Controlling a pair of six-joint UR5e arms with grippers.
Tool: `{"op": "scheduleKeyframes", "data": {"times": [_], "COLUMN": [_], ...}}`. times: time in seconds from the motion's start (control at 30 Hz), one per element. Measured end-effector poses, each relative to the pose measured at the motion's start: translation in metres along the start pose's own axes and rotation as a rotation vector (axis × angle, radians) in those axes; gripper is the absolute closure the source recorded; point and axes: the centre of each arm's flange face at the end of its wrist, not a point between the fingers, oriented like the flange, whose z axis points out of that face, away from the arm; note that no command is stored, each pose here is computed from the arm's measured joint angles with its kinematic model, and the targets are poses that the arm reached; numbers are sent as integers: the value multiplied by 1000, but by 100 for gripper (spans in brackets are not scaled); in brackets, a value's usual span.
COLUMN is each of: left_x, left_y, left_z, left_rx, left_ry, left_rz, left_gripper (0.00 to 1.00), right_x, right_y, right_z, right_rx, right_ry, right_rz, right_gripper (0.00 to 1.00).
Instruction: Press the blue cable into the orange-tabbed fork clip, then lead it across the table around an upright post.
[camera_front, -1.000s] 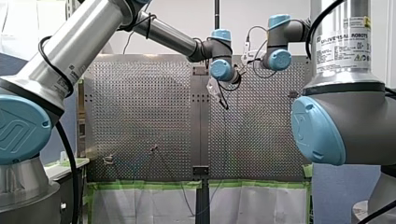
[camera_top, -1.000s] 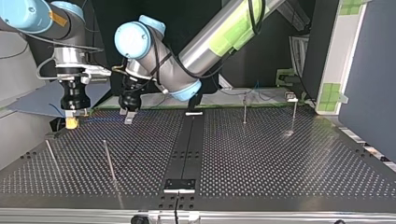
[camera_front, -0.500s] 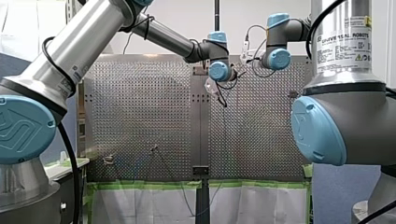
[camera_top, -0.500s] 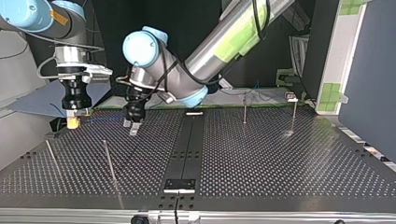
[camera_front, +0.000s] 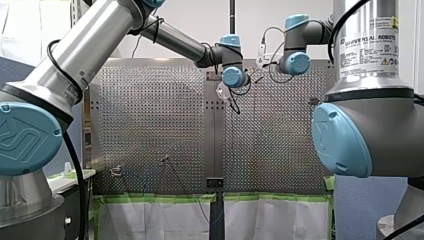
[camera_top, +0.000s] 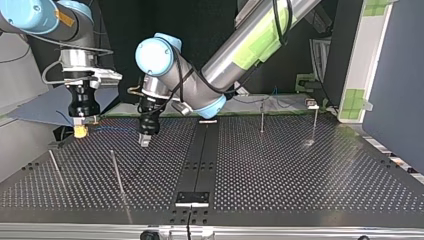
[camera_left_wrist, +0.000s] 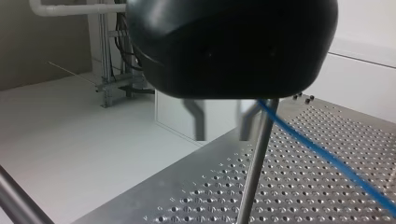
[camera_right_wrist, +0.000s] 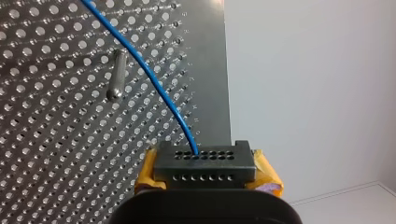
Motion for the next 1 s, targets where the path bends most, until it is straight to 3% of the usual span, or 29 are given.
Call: {"op": "scheduleKeyframes", "data": {"times": [0.37,0.7,1.0], "left_x": [-8,-48,-66], "left_y": [5,-22,-37], "left_z": [3,10,14], "left_rx": [-28,-8,1], "left_ry": [-15,-76,-55], "left_rz": [23,79,175], "left_gripper": [100,100,100], "right_x": [0,-8,-4], "right_y": [0,9,16], "right_z": [0,8,15], "right_rx": [-6,-15,-27], "right_ry": [0,-9,1], "right_rz": [4,5,25], "right_gripper": [100,100,100]}}
